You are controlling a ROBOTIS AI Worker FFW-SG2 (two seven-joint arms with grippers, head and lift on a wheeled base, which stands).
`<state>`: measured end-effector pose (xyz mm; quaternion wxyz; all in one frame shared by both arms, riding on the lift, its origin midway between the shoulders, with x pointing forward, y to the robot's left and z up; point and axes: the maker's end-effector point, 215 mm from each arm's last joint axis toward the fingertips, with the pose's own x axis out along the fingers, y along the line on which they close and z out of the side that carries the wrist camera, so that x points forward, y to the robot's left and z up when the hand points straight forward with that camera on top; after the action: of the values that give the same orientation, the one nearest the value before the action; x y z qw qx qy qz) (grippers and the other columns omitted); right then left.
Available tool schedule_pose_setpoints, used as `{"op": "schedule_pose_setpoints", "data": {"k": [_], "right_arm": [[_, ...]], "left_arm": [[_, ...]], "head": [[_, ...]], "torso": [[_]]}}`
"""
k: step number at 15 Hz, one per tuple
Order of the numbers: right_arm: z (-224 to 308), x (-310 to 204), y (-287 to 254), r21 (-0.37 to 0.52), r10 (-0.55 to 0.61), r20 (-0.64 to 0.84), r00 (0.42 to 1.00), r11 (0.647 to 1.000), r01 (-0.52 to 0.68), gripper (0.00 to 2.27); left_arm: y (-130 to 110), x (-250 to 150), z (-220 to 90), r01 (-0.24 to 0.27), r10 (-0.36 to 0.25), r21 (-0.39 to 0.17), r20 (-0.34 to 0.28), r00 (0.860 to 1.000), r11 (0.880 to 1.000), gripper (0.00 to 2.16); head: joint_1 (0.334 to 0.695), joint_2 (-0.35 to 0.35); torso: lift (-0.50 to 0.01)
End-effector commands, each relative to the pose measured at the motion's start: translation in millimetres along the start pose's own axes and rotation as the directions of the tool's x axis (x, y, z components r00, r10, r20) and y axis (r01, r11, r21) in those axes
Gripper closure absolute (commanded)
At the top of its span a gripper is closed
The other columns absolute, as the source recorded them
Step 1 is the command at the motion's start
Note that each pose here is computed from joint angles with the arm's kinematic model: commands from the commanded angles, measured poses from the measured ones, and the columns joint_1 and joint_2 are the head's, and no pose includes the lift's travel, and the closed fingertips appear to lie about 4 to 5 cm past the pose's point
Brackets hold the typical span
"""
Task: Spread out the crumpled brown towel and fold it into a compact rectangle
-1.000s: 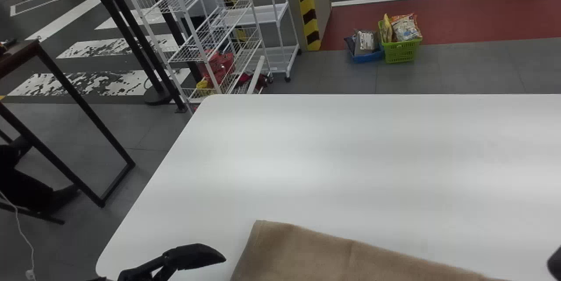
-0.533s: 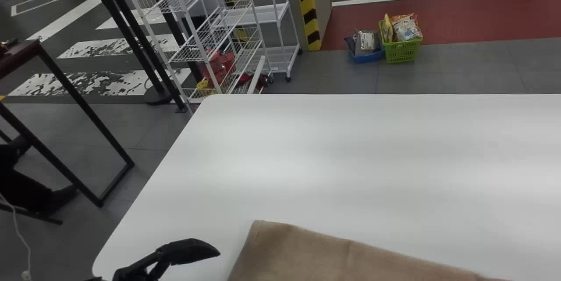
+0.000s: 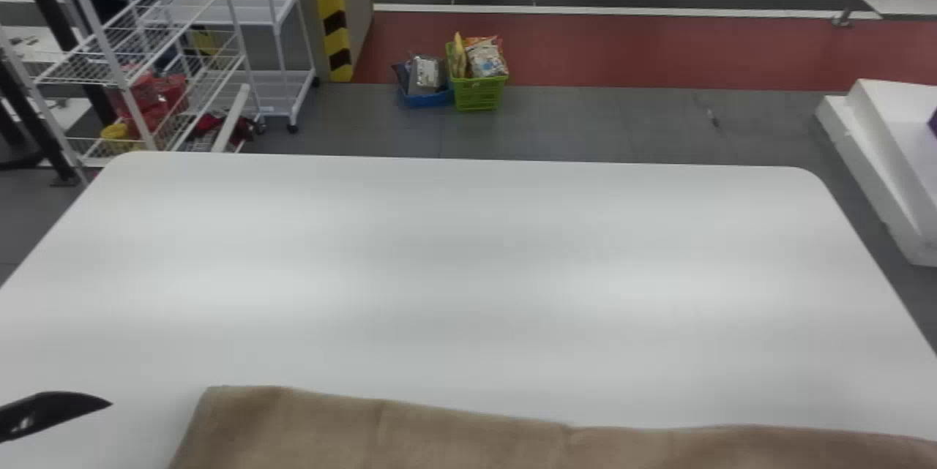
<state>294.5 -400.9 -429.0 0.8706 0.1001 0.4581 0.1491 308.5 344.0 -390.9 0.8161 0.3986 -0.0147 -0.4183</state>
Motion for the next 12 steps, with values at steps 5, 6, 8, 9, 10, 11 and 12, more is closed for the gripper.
{"op": "schedule_pose_setpoints", "data": {"k": [5, 6, 8, 9, 10, 11, 12], "right_arm": [[15, -71, -48, 0.102, -0.078, 0.188, 0.979, 0.993, 0.059, 0.04], [12, -76, -52, 0.108, -0.087, 0.194, 0.977, 0.992, 0.067, 0.04], [5, -85, -58, 0.115, -0.108, 0.206, 0.972, 0.990, 0.086, 0.04], [1, -87, -60, 0.120, -0.113, 0.203, 0.973, 0.989, 0.090, 0.04], [-2, -87, -60, 0.125, -0.114, 0.202, 0.973, 0.988, 0.090, 0.04], [-6, -87, -59, 0.126, -0.112, 0.206, 0.972, 0.988, 0.087, 0.04], [-7, -87, -58, 0.113, -0.107, 0.214, 0.971, 0.990, 0.084, 0.05]], "left_arm": [[14, 13, -16, -0.097, 0.077, -0.570, -0.059, 0.995, 0.816, 0.26], [8, 14, -15, -0.102, 0.073, -0.620, -0.071, 0.995, 0.778, 0.26], [-9, 16, -14, -0.112, 0.058, -0.731, -0.099, 0.993, 0.673, 0.26], [-12, 15, -15, -0.120, 0.049, -0.771, -0.115, 0.992, 0.625, 0.27], [-15, 15, -17, -0.131, 0.044, -0.804, -0.130, 0.991, 0.580, 0.28], [-17, 17, -19, -0.141, 0.036, -0.819, -0.145, 0.989, 0.556, 0.33], [-20, 21, -18, -0.133, 0.028, -0.825, -0.141, 0.990, 0.549, 0.33]], "head": [[0.695, -0.183], [0.695, -0.197], [0.695, -0.241], [0.695, -0.256], [0.695, -0.275], [0.695, -0.286], [0.695, -0.295]], "torso": [[-0.127], [-0.127], [-0.127], [-0.127], [-0.127], [-0.127], [-0.127]]}}
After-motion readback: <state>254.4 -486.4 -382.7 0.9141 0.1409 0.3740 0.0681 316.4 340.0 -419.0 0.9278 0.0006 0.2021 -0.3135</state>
